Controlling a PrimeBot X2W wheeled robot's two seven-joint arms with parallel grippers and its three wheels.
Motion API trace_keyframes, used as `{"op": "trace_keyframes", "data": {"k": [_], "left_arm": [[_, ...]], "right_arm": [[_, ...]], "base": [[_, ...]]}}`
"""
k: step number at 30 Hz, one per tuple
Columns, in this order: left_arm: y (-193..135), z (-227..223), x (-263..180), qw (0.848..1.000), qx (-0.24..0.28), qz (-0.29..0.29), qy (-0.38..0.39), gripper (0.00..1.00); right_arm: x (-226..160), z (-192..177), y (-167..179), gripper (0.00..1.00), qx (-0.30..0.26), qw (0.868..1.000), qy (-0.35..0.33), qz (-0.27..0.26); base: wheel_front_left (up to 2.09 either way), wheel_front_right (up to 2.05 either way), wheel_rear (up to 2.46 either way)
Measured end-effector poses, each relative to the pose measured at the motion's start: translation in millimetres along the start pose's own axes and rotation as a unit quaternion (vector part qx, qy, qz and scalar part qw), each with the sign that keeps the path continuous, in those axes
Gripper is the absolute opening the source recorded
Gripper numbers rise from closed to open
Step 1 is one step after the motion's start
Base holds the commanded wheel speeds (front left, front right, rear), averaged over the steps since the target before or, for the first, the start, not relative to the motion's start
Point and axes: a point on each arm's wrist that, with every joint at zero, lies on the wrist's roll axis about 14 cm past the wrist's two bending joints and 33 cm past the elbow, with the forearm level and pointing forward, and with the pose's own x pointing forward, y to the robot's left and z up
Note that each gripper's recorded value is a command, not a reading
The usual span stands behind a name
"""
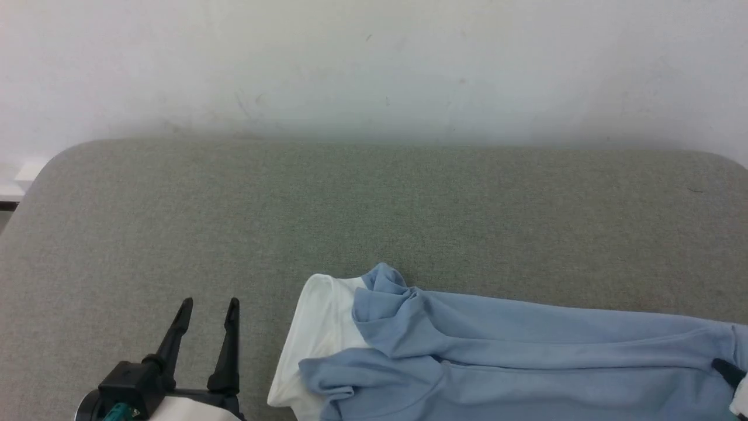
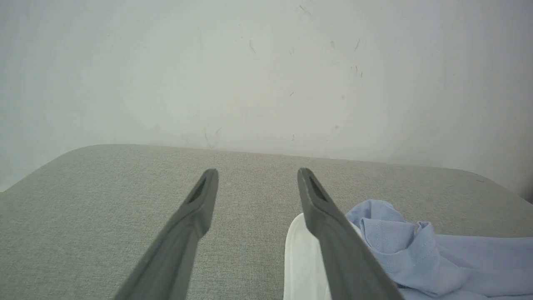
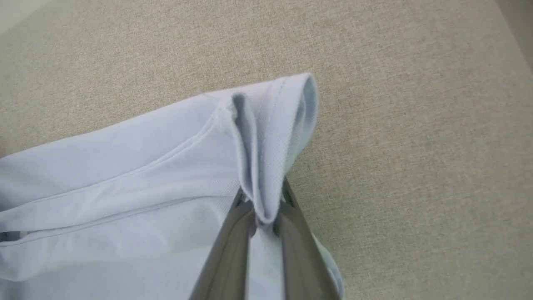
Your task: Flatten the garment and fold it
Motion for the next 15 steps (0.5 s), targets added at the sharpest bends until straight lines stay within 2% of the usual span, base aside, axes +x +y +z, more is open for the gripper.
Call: {"op": "trace_keyframes", "data": {"k": [3,7,12,15], "left_arm": [[0,-1,0,1.000,0.001,0.001,0.001,1.00],[-1,0,0,1.000,0.000,0.000,0.001,1.00],[-1,0,-1,1.000,0.000,0.001,0.000,1.00],[0,0,-3,1.000,0.000,0.003,0.000,1.00]], "right_arm": [[-4,-2,8,0.00,0.022,1.000,0.007,0.014],[-8,-21,72,0.00,0.044,0.989,0.062,0.123],[-28,-26,155,0.00,0.031,0.955,0.106,0.274],[-39,-35,198,0.00,0.022,0.926,0.129,0.354]], "base": [[0.00,0.00,0.00],[0.00,0.00,0.00],[0.00,0.00,0.00],[0.00,0.00,0.00]]}}
